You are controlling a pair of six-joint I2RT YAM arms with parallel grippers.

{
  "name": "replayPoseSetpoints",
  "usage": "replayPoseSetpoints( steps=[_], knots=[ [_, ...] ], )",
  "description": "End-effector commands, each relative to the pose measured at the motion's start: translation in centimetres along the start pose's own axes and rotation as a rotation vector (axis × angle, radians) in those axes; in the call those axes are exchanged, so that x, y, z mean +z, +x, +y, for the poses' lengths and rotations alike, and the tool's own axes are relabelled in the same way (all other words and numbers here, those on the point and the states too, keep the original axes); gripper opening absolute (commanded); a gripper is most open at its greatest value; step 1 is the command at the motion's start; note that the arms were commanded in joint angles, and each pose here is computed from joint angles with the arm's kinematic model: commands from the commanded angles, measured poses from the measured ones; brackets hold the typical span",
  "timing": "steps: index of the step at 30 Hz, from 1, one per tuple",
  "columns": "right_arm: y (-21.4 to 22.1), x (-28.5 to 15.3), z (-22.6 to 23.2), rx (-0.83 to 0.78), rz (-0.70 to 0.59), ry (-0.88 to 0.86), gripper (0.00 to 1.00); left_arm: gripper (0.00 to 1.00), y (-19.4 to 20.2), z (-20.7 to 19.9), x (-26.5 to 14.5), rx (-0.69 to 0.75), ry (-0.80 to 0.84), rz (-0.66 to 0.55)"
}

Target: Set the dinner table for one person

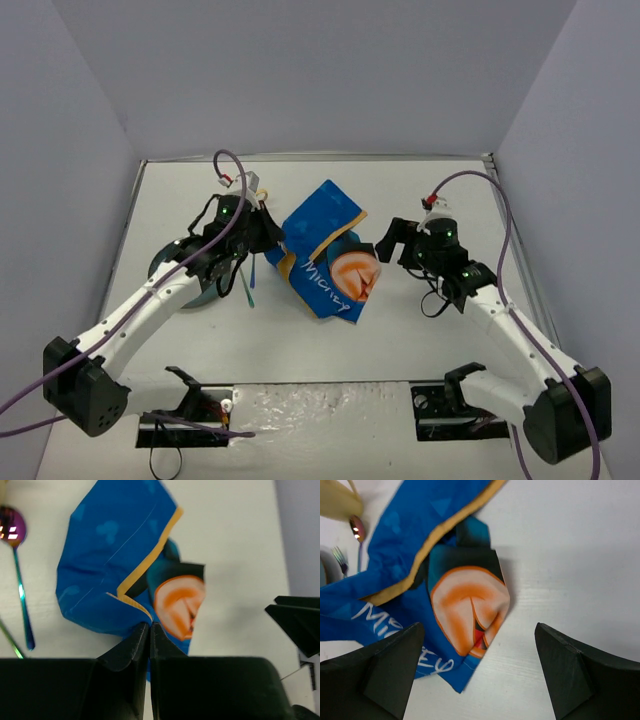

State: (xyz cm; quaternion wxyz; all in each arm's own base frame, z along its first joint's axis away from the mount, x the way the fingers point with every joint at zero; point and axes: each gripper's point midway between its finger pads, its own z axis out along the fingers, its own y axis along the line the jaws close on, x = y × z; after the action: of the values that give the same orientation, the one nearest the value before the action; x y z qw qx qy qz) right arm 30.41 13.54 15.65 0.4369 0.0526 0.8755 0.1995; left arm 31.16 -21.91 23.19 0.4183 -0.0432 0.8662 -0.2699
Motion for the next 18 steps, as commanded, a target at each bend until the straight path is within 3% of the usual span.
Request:
replayPoseSetpoints(
  steps=[1,11,18],
  knots=[
    [3.5,1.7,-0.5,0.063,0.115,0.006,0.87,0.00,-0.9,0.6,-1.0,0.031,-0.007,-0.064],
    [9.0,4.6,-1.4,0.051,0.242,0.058,0.80,0.00,0.5,4.0,-1.8,0.104,-0.133,-0.039],
    [10.5,6.2,-2.0,0.050,0.276,0.080,0.65,0.00,0.8,4.5,-1.3,0.117,-0.144,-0.027]
  ],
)
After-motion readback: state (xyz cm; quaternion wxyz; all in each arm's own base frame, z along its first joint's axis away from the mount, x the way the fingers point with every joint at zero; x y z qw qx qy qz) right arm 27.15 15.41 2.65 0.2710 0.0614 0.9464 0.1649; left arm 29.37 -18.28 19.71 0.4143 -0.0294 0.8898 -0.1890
